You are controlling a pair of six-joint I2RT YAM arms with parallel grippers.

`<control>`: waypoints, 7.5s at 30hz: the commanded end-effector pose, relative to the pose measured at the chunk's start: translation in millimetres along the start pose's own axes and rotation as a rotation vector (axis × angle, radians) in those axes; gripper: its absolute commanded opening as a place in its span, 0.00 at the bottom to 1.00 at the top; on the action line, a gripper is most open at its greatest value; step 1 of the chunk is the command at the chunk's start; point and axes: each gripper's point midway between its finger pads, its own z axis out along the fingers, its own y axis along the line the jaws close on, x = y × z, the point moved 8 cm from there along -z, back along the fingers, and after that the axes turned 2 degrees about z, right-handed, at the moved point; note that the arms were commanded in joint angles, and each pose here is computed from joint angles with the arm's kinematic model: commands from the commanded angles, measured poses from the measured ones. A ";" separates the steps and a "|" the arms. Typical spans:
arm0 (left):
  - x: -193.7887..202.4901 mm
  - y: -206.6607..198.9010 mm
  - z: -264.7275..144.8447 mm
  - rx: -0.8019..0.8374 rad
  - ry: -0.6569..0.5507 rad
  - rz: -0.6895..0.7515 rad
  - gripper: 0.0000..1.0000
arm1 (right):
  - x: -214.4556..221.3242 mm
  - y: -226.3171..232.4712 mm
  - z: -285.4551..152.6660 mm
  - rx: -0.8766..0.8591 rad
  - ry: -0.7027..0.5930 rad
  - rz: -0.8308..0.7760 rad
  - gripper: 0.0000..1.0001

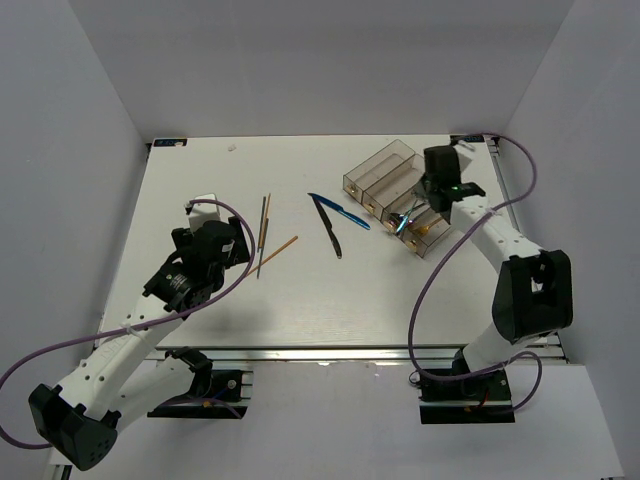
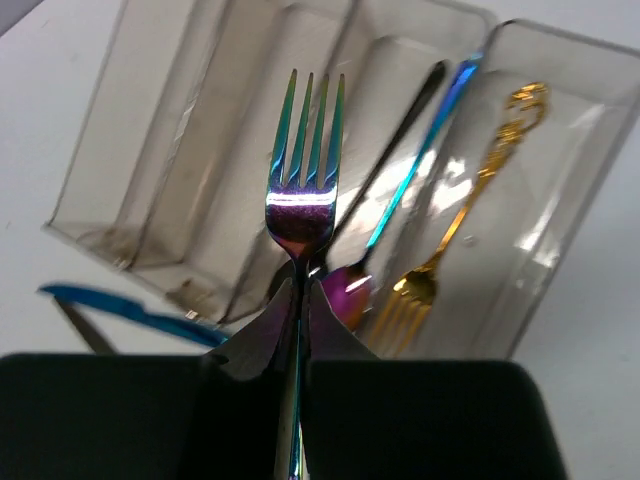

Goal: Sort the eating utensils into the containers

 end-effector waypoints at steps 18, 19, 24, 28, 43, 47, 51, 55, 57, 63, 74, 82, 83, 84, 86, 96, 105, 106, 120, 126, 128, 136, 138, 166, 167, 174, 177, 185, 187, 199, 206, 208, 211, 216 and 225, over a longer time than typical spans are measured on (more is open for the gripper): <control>2.6 -0.1 3.7 -0.009 0.007 0.007 0.98 | -39.2 -86.0 58.6 0.144 -0.134 0.192 0.00; 2.1 -0.2 3.5 -0.009 0.006 0.007 0.98 | -38.3 -86.1 59.8 0.141 -0.136 0.193 0.00; 2.7 -0.7 4.3 -0.009 0.010 0.011 0.98 | -31.9 -90.8 65.7 0.157 -0.125 0.192 0.00; 3.2 -0.6 4.5 -0.009 0.011 0.012 0.98 | -28.2 -91.0 66.6 0.153 -0.109 0.196 0.03; 3.0 -0.9 4.5 -0.007 0.010 0.011 0.98 | -40.5 -81.8 46.9 0.111 -0.118 0.201 0.52; 3.1 -1.3 5.1 -0.008 0.012 0.014 0.98 | -43.6 -62.7 37.4 0.052 -0.100 0.114 0.64; 3.4 -1.2 5.3 -0.011 0.014 0.014 0.98 | -45.9 -53.4 30.1 0.021 -0.077 0.094 0.65; 4.0 -1.1 5.8 -0.013 0.016 0.016 0.98 | -43.2 -46.2 22.8 -0.027 -0.057 0.057 0.70; 3.4 -1.0 5.6 -0.014 0.014 0.015 0.98 | -38.3 -30.3 17.1 -0.102 -0.028 0.004 0.80; 3.4 -1.0 6.6 -0.024 0.016 0.019 0.98 | 1.5 36.1 11.0 -0.254 0.137 -0.351 0.89; 2.2 1.2 4.2 -0.029 0.007 0.008 0.98 | 105.5 127.7 27.2 -0.344 0.362 -0.718 0.68; 1.3 0.8 2.8 -0.014 0.002 0.006 0.98 | 146.3 135.8 41.0 -0.267 0.537 -0.812 0.56; 1.2 0.8 2.6 -0.012 0.001 0.005 0.98 | 147.7 134.9 41.3 -0.264 0.546 -0.813 0.55; 1.3 0.6 2.5 -0.010 0.002 0.005 0.98 | 149.7 132.7 40.4 -0.261 0.565 -0.816 0.55; 1.3 0.7 2.2 -0.008 0.000 0.003 0.98 | 153.6 129.4 40.3 -0.254 0.582 -0.822 0.55; 1.0 1.3 1.1 -0.005 -0.003 -0.001 0.98 | 182.2 116.4 43.0 -0.270 0.699 -0.870 0.52; 0.1 1.6 0.1 -0.001 -0.008 -0.005 0.98 | 196.7 109.7 55.0 -0.190 0.723 -0.910 0.42; 0.1 1.6 0.1 -0.001 -0.008 -0.005 0.98 | 198.4 108.4 54.8 -0.186 0.727 -0.912 0.39; -0.5 1.9 -1.0 0.003 -0.012 -0.009 0.98 | 221.0 87.5 46.5 -0.138 0.817 -0.907 0.00; -0.5 1.9 -1.0 0.003 -0.012 -0.009 0.98 | 209.6 96.3 27.7 -0.189 0.741 -0.872 0.00; -0.2 2.2 -1.1 0.003 -0.012 -0.007 0.98 | 208.4 96.7 23.3 -0.190 0.723 -0.869 0.00; -0.9 2.4 -1.5 0.003 -0.015 -0.009 0.98 | 198.5 102.6 7.4 -0.196 0.674 -0.882 0.00; -0.7 2.2 -1.2 0.002 -0.014 -0.010 0.98 | 196.3 102.6 5.3 -0.199 0.668 -0.880 0.00; 0.3 1.4 0.3 -0.001 -0.007 -0.004 0.98 | 174.8 108.5 -20.6 -0.289 0.607 -0.858 0.00; 0.3 1.4 0.3 -0.001 -0.007 -0.004 0.98 | 173.8 108.8 -21.3 -0.291 0.604 -0.858 0.00; -0.5 1.6 -0.4 0.000 -0.011 -0.007 0.98 | 168.0 110.8 -24.4 -0.297 0.588 -0.856 0.00; -0.1 2.1 -0.5 -0.001 -0.010 -0.006 0.98 | 156.0 113.5 -26.2 -0.316 0.557 -0.830 0.00; -0.1 2.7 -1.0 -0.002 -0.013 -0.008 0.98 | 74.4 116.2 -20.1 -0.351 0.399 -0.606 0.00; -0.3 2.8 -1.3 -0.001 -0.014 -0.009 0.98 | 60.0 112.4 -13.3 -0.350 0.375 -0.554 0.00; -1.0 2.9 -1.7 0.000 -0.016 -0.011 0.98 | -34.7 63.6 51.5 -0.235 0.155 -0.072 0.00; -0.8 3.1 -1.8 -0.002 -0.016 -0.012 0.98 | -43.7 38.2 74.3 -0.169 0.092 0.146 0.00; -0.3 3.2 -1.6 -0.003 -0.015 -0.011 0.98 | -35.7 30.3 82.0 -0.152 0.078 0.198 0.00; -0.3 3.2 -1.6 -0.003 -0.015 -0.011 0.98 | -26.6 22.3 87.0 -0.112 0.046 0.289 0.00; -0.6 3.0 -1.8 0.000 -0.016 -0.012 0.98 | -22.3 25.4 94.3 -0.121 0.046 0.341 0.00; -1.0 3.0 -2.1 0.002 -0.018 -0.013 0.98 | -17.6 28.8 101.9 -0.126 0.082 0.333 0.00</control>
